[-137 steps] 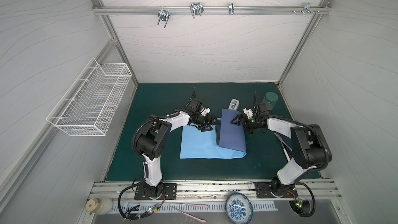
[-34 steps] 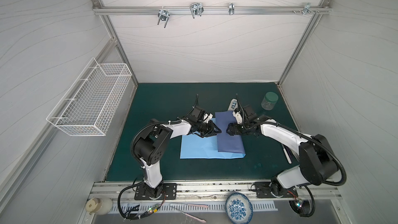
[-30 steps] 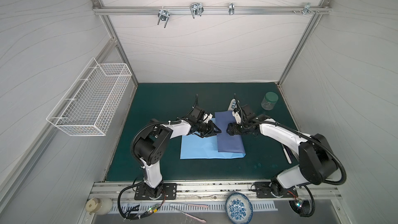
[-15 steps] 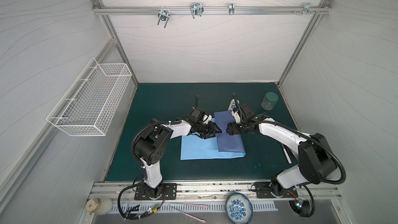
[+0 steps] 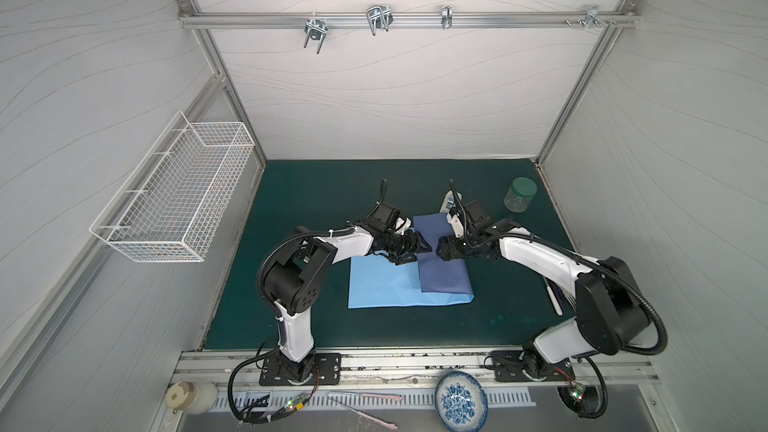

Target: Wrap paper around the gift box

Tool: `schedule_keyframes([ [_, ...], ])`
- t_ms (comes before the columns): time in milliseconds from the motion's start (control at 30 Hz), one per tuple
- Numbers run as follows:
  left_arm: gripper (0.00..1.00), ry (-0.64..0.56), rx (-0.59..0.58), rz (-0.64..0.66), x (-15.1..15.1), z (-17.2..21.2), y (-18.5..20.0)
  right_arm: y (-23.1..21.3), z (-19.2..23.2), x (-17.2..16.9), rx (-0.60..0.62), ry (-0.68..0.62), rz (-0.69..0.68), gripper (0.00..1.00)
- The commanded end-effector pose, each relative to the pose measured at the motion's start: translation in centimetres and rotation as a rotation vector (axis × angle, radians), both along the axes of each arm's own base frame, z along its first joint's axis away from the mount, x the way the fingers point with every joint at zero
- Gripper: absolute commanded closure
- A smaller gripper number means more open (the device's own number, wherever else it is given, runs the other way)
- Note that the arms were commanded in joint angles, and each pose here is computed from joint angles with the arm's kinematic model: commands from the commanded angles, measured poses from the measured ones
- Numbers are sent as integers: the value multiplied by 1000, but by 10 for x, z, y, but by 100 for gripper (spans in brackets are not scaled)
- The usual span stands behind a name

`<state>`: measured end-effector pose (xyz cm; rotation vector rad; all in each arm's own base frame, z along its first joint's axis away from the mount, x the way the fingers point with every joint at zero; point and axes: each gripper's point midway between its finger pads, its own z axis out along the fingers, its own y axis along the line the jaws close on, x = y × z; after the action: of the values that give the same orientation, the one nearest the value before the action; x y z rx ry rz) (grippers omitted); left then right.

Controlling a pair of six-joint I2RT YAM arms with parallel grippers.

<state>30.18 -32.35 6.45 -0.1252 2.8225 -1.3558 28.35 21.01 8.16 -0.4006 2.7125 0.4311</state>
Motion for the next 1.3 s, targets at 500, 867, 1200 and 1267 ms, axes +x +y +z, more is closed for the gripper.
schedule_keyframes([
  [500, 56, 27, 87, -3, -13, -34, 14, 6, 2, -13, 97, 91, 37, 6],
  [867, 66, 32, 70, 8, -15, -33, 14, -1, 16, -10, 70, 58, 28, 2],
  [1200, 69, 46, 74, 16, -20, -39, 17, -11, 27, 5, 155, 68, -27, 1],
  [1267, 70, 50, 75, 18, -20, -41, 18, -9, 23, 7, 165, 78, -34, 2],
])
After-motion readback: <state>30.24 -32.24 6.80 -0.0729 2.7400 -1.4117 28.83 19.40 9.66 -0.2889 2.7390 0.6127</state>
